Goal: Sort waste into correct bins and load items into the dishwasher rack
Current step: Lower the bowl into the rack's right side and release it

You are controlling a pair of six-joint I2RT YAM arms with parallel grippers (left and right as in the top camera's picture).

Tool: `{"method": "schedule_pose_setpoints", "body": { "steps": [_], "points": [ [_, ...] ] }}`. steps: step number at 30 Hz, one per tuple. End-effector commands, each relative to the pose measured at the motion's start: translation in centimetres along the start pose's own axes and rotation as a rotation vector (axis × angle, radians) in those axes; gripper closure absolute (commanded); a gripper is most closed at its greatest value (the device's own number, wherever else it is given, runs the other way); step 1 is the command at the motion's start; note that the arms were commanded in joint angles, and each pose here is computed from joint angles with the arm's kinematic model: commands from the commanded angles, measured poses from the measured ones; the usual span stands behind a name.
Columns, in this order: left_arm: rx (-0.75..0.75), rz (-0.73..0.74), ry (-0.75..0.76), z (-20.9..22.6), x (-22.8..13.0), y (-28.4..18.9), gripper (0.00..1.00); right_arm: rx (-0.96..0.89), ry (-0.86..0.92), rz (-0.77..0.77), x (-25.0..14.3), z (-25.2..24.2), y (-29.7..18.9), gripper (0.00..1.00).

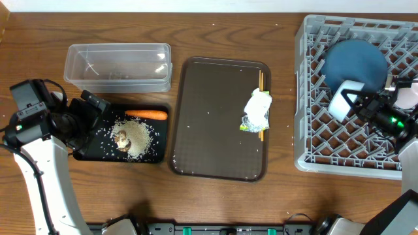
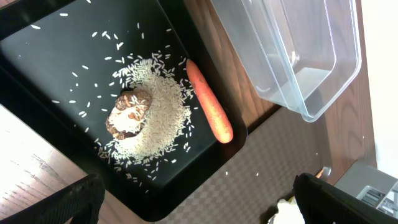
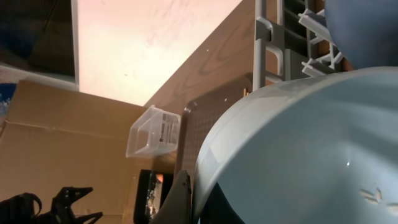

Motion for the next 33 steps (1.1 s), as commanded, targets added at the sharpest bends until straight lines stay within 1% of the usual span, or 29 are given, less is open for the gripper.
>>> {"method": "schedule_pose_setpoints", "body": {
  "steps": [1, 10, 14, 25, 33],
  "points": [
    [-0.009, -0.003, 0.012, -0.2, 0.1, -0.3, 0.02, 0.03, 0.02, 0.013, -0.4, 0.1, 0.3, 0.99],
    [-0.009, -0.003, 0.012, -0.2, 0.1, -0.3, 0.02, 0.057, -0.028, 0.043, -0.2, 1.3, 2.3, 0.99],
    [-0.009, -0.003, 0.012, -0.2, 0.1, -0.3, 0.02, -0.01, -0.014, 0.061, -0.6, 1.0, 3.0, 0.99],
    [-0.009, -0.003, 0.012, -0.2, 0.1, -0.3, 0.02, -0.151, -0.002, 0.094, -1.6, -0.3, 2.8, 0.99],
    [-0.009, -0.003, 0.012, -0.2, 0.1, -0.3, 0.02, -0.16, 0.007, 0.098, -1.7, -0.3, 2.7, 0.99]
  ]
}}
Point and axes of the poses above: each gripper's point midway between its finger pads, its own y axis out along the fingers, its own z axis along the line the jaws close on, x = y × z, the point moved 9 cm from there along -y, back along the fingers, and after that the axes turned 14 degrees about -y, right-handed, at the moved point
